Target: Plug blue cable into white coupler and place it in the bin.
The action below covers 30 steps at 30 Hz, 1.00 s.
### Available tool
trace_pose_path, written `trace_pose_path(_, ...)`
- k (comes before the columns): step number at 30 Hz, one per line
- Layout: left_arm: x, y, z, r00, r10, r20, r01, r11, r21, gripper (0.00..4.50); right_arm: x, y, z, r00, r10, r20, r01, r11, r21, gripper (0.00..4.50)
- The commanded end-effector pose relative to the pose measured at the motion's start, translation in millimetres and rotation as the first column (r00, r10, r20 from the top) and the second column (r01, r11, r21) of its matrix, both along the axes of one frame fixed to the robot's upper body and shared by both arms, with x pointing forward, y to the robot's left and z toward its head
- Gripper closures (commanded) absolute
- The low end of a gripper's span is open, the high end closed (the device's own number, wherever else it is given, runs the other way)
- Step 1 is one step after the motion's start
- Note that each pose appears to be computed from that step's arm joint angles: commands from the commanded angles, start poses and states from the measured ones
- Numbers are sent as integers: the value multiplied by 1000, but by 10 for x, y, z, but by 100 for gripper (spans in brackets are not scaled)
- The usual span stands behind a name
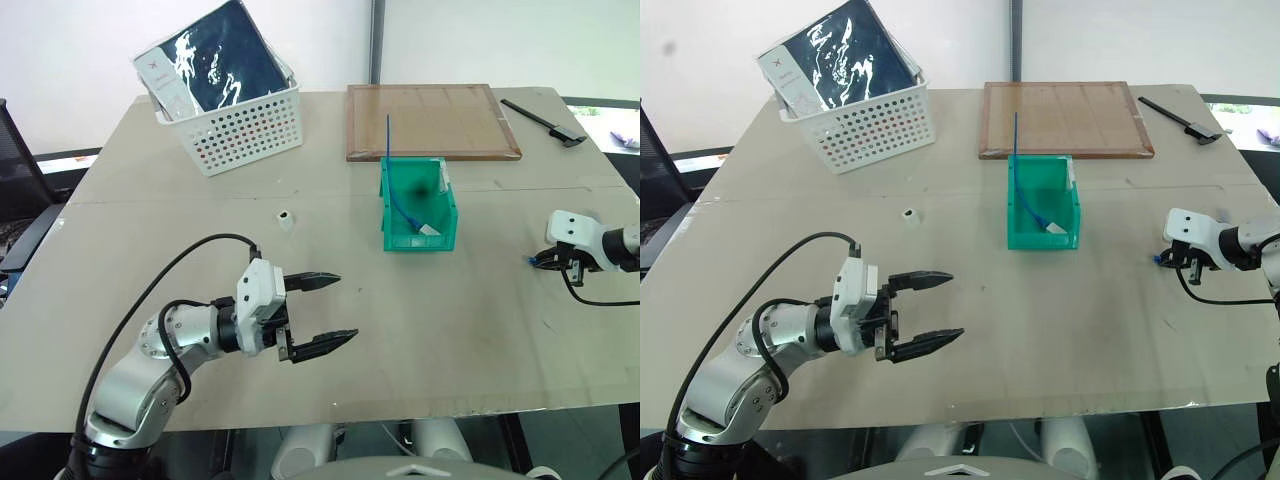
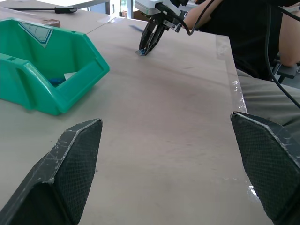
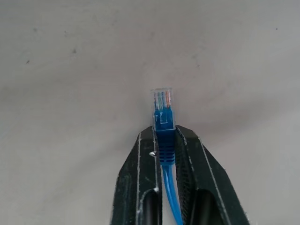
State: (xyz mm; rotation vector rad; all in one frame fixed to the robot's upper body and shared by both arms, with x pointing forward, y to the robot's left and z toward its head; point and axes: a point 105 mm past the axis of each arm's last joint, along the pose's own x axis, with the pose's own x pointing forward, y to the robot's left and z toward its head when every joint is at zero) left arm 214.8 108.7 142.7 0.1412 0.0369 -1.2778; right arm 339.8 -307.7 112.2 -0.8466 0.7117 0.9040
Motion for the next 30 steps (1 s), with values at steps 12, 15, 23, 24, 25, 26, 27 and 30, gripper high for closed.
trace_pose_path(12, 328, 397, -218, 971, 217, 103, -229, 965, 124, 0, -526, 2488, -183, 900, 434, -24, -423, 886, 190, 445)
trace_pose_path(15, 364, 471, -260, 974, 209, 91, -222, 962, 161, 0, -502, 2708, -250, 871, 492, -1, -485, 860, 157, 445)
trace_pose_path(23, 418, 420, -342, 990, 138, 31, -142, 972, 189, 0, -435, 2663, -92, 903, 426, 62, -425, 862, 276, 86)
trace_pose_path(24, 430, 383, -351, 993, 116, 26, -118, 974, 192, 0, -494, 2644, 24, 903, 419, 95, -425, 840, 337, 45)
trace_pose_path(25, 445, 344, -360, 996, 91, 19, -93, 976, 195, 0, -565, 2625, 148, 903, 409, 133, -426, 810, 403, 3)
trace_pose_path(26, 460, 308, -364, 998, 68, 11, -69, 979, 191, 0, -633, 2595, 242, 908, 389, 156, -416, 784, 460, 3)
trace_pose_path(27, 477, 277, -366, 999, 50, 8, -51, 981, 189, 0, -706, 2553, 293, 912, 376, 162, -405, 765, 501, 3)
trace_pose_path(30, 548, 184, -390, 1000, 0, 10, -2, 980, 199, 0, -940, 2363, 349, 919, 346, 190, -391, 739, 548, 3)
